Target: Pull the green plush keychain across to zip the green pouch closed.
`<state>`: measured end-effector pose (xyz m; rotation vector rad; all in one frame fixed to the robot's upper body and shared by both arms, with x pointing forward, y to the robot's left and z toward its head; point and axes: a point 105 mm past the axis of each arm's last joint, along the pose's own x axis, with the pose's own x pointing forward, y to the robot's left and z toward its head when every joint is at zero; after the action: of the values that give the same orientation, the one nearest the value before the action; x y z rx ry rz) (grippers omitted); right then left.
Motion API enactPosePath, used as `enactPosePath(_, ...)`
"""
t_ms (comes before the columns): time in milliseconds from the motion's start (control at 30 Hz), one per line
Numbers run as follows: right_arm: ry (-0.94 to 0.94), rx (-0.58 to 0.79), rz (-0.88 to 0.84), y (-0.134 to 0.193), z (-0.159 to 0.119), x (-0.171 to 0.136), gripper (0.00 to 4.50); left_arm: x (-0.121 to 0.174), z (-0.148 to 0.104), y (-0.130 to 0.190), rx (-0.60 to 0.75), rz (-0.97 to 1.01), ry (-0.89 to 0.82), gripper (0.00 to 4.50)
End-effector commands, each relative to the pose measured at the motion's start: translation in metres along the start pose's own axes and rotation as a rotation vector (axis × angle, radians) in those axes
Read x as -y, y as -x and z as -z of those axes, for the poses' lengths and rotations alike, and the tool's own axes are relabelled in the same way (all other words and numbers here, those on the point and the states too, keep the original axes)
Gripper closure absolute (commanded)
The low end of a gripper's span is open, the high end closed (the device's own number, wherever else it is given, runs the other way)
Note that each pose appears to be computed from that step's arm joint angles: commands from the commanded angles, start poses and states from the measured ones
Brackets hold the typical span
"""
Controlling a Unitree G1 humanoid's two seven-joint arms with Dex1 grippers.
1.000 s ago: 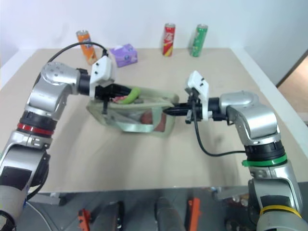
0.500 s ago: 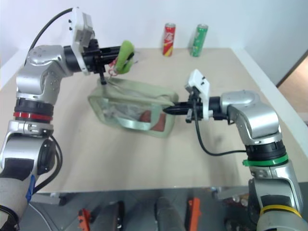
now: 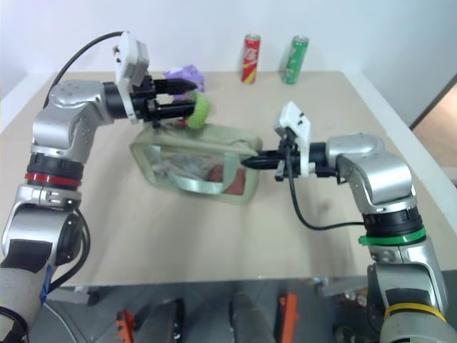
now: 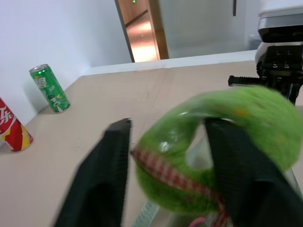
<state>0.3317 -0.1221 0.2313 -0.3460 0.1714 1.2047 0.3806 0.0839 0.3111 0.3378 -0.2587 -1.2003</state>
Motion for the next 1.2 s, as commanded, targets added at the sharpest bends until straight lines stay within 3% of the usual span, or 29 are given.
enactPosePath(33, 0.057, 0.032, -0.003, 0.003, -0.016, -0.003, 4.5, -0.005, -0.026, 0.003, 0.056, -0.018, -0.065, 0.45)
enactPosePath(100, 0.056, 0.033, -0.003, 0.003, -0.016, -0.003, 4.5, -0.007, -0.029, 0.006, 0.062, -0.025, -0.062, 0.06)
enactPosePath(300, 0.058, 0.037, -0.002, 0.003, -0.017, -0.003, 4.5, 0.009, -0.025, 0.03, -0.047, 0.101, -0.103, 0.06)
enactPosePath(400, 0.058, 0.043, -0.006, 0.003, -0.018, -0.003, 4.5, 0.022, -0.006, 0.053, -0.214, 0.192, -0.118, 0.06)
enactPosePath(667, 0.063, 0.052, -0.016, -0.001, -0.019, -0.003, 4.5, 0.011, -0.006, 0.092, -0.39, 0.159, -0.174, 0.06)
enactPosePath(800, 0.064, 0.058, -0.02, -0.002, -0.019, -0.003, 4.5, 0.002, -0.016, 0.102, -0.379, 0.103, -0.182, 0.06)
enactPosePath(1000, 0.062, 0.063, -0.025, -0.005, -0.019, -0.005, 4.5, -0.006, -0.042, 0.12, -0.238, -0.007, -0.087, 0.06)
enactPosePath(1067, 0.061, 0.064, -0.024, -0.005, -0.019, -0.005, 4.5, -0.007, -0.033, 0.134, -0.257, -0.045, -0.04, 0.06)
enactPosePath(1200, 0.055, 0.059, -0.024, -0.006, -0.016, -0.004, 4.5, 0.003, 0.01, 0.167, -0.377, -0.083, 0.067, 0.06)
